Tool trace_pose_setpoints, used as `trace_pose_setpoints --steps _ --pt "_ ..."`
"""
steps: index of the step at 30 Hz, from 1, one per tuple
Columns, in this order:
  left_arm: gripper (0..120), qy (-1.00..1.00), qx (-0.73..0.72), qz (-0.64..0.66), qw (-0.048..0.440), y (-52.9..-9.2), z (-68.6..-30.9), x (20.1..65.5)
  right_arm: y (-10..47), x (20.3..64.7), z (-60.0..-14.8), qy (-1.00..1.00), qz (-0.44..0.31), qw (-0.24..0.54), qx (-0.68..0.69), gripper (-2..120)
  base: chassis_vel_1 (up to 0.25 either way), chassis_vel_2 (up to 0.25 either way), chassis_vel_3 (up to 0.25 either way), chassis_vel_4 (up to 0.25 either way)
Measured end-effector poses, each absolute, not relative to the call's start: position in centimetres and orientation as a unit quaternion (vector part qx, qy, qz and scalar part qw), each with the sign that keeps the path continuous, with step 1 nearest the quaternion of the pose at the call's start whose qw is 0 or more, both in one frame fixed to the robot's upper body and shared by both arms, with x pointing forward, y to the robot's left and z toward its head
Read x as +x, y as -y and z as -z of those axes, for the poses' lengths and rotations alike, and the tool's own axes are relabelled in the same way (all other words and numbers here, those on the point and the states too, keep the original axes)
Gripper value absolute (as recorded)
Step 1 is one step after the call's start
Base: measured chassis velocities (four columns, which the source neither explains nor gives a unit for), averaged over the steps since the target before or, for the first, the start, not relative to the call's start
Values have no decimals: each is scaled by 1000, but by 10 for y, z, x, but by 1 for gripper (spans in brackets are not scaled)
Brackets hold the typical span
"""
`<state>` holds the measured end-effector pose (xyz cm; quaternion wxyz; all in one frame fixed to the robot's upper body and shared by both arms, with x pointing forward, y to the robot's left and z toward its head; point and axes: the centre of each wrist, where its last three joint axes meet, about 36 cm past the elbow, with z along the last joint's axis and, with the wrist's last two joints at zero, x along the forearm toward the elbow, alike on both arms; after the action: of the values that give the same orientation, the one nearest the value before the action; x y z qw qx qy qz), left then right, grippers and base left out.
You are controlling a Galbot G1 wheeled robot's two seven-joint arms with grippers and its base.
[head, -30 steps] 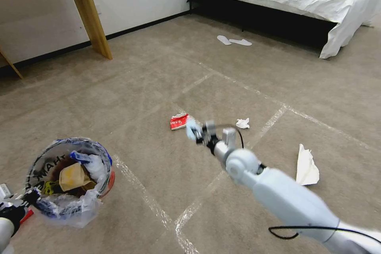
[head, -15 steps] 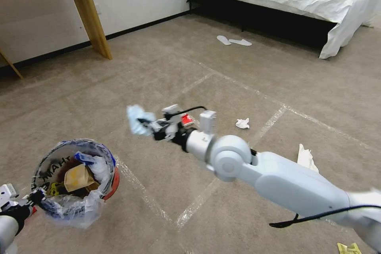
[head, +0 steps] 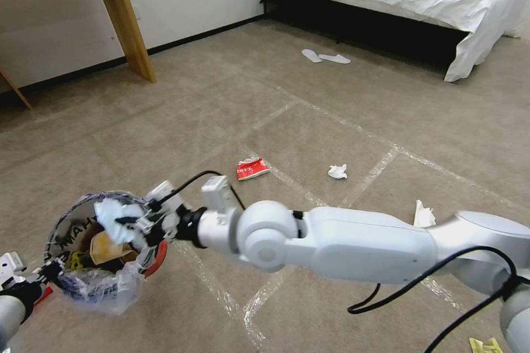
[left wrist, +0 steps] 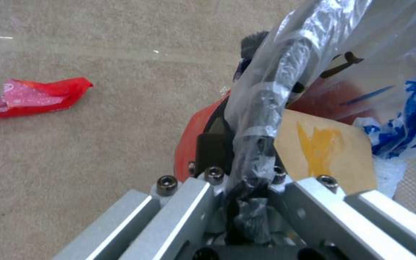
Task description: Pick up the trash bin and place the garbage on the floor into it.
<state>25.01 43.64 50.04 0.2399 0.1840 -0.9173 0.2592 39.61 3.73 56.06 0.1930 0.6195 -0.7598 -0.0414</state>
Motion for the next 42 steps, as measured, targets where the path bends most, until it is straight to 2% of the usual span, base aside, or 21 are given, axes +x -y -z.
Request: trace_pose_setpoints --steps 9,20,42 --pt "0 919 181 -259 238 -436 -503 250 -63 399 -558 757 10 197 623 0 0 0 0 0" --pt "0 920 176 -259 234 -433 -505 251 -94 422 -578 772 -71 195 600 0 0 0 0 0" --pt "0 922 172 -262 227 -432 -509 250 -145 419 -579 771 -141 205 586 0 0 0 0 0"
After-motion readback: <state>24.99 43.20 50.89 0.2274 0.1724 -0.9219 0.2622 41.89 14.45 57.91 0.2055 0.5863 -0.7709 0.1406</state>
